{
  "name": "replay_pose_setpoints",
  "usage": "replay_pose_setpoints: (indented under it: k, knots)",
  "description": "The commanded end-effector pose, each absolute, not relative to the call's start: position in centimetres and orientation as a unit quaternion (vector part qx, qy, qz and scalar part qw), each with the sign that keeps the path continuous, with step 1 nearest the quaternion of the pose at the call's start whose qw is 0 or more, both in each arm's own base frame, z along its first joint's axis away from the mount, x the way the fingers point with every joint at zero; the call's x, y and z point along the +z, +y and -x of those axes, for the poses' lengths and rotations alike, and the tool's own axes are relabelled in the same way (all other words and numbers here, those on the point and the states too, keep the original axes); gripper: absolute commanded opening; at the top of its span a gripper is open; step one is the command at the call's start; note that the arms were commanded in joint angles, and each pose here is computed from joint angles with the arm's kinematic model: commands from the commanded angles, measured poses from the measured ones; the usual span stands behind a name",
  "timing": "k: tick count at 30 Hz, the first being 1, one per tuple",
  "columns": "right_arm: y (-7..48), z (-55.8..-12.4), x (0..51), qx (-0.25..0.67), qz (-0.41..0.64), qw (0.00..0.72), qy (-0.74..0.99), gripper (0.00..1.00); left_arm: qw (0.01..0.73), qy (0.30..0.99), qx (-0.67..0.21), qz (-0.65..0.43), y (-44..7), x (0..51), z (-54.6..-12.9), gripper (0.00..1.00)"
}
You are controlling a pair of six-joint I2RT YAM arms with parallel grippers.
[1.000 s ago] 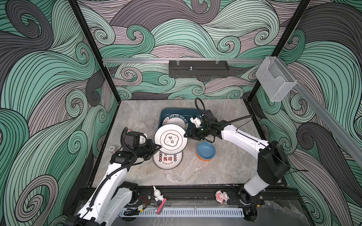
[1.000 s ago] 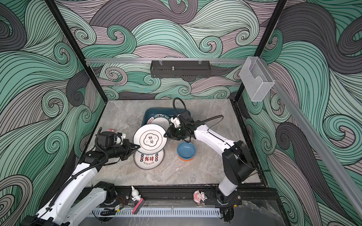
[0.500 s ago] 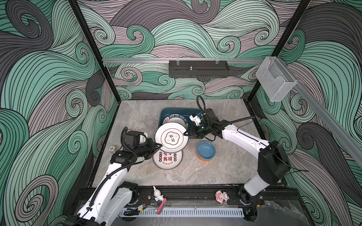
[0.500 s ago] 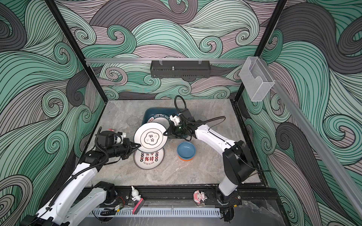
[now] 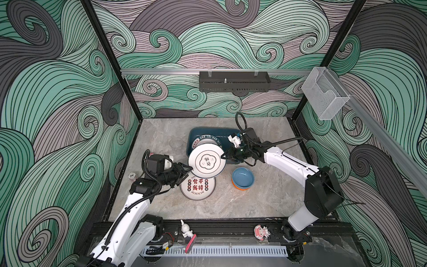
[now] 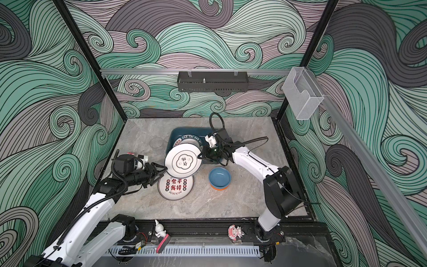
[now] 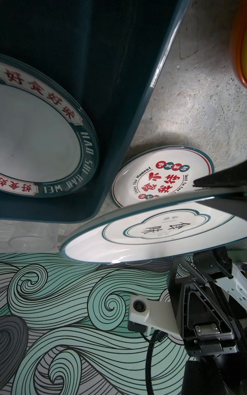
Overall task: Place the mixed dishes into the plastic bin
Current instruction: 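Carry the cloud-logo plate over the teal bin and lower it in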
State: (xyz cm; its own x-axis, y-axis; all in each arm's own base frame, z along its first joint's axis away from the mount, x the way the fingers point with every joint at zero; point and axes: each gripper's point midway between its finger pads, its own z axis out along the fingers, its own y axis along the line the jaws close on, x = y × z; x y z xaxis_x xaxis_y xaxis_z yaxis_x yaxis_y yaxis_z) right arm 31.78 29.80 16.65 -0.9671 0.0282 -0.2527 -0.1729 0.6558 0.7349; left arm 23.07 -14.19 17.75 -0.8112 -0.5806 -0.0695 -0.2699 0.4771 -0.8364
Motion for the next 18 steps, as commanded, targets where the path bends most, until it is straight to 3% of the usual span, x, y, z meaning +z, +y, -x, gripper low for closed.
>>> replay_pose_setpoints:
  k: [1, 18]
  knots:
    - [29.1, -33.1, 19.1, 0.415, 0.046, 0.164, 0.894, 0.0, 0.198, 0.843, -0.437, 0.245, -13.9, 18.9, -23.0, 0.56]
    - [27.3, -40.6, 18.6, 0.362, -0.012, 0.202, 0.91, 0.0, 0.223, 0.842, -0.414, 0.264, -12.4, 17.2, -21.7, 0.65]
